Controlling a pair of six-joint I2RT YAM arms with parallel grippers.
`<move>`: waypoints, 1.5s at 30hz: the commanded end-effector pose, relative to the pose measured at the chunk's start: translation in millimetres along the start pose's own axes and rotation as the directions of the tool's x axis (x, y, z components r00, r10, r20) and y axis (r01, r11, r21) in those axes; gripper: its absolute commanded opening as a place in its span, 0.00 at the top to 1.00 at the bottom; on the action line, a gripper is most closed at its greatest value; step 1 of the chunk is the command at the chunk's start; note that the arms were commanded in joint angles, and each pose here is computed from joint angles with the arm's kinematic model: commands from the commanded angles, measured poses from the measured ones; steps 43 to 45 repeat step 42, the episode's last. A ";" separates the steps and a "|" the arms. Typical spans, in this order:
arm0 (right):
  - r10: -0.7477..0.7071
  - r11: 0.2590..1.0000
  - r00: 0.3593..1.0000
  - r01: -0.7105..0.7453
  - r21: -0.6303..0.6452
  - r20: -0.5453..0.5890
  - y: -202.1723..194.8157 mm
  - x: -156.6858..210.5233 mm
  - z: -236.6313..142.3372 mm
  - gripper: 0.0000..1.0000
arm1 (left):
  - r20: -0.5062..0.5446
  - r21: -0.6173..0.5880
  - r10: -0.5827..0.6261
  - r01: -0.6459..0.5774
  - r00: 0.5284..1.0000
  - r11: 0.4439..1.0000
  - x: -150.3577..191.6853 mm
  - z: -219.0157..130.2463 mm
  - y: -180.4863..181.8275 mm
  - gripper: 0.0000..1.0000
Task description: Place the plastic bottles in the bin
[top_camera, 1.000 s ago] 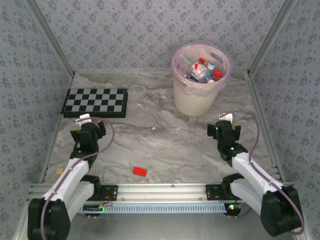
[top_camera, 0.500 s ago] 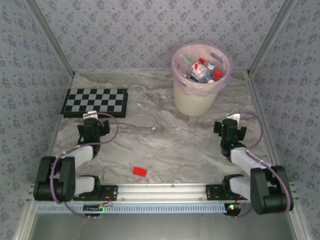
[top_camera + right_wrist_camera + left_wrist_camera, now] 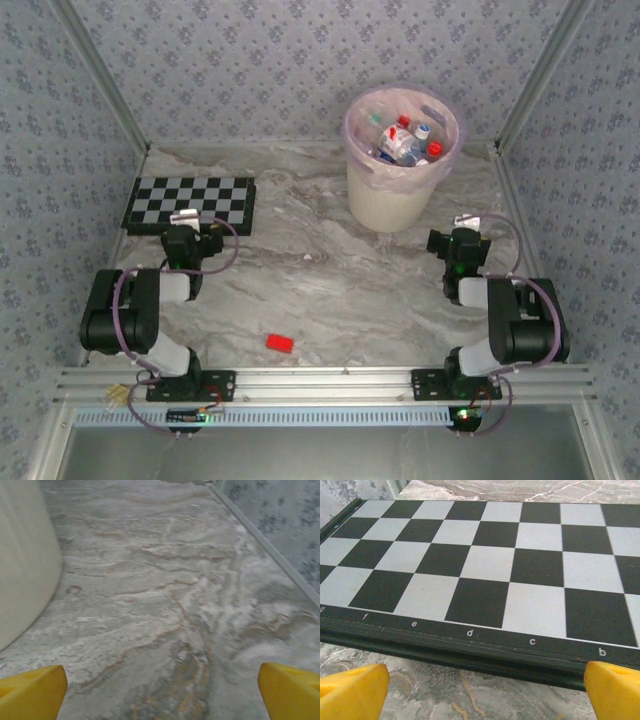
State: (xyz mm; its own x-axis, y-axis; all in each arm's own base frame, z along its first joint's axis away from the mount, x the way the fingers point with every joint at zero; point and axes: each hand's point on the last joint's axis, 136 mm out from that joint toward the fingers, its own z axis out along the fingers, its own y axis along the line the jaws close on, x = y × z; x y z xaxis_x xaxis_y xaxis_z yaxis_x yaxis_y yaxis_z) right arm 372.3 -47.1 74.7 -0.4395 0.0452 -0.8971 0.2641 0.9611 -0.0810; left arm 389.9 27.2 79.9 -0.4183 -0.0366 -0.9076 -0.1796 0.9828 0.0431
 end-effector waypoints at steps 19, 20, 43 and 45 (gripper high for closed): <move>-0.018 0.999 0.997 0.022 -0.047 0.081 10.1 -16.8 3.5 0.00 | 0.053 0.027 -0.007 0.006 0.999 1.000 -11.4 0.1 -3.9 0.00; -0.018 0.999 0.997 0.022 -0.047 0.080 10.2 -16.5 3.5 0.00 | 0.053 0.027 -0.007 0.006 0.999 1.000 -11.1 0.2 -3.7 0.00; -0.021 0.998 0.997 0.025 -0.056 0.079 11.8 -17.3 3.9 0.00 | 0.053 0.025 -0.008 0.007 0.999 1.000 -11.2 0.1 -3.0 0.00; -0.021 0.998 0.997 0.025 -0.056 0.079 11.8 -17.3 3.9 0.00 | 0.053 0.025 -0.008 0.007 0.999 1.000 -11.2 0.1 -3.0 0.00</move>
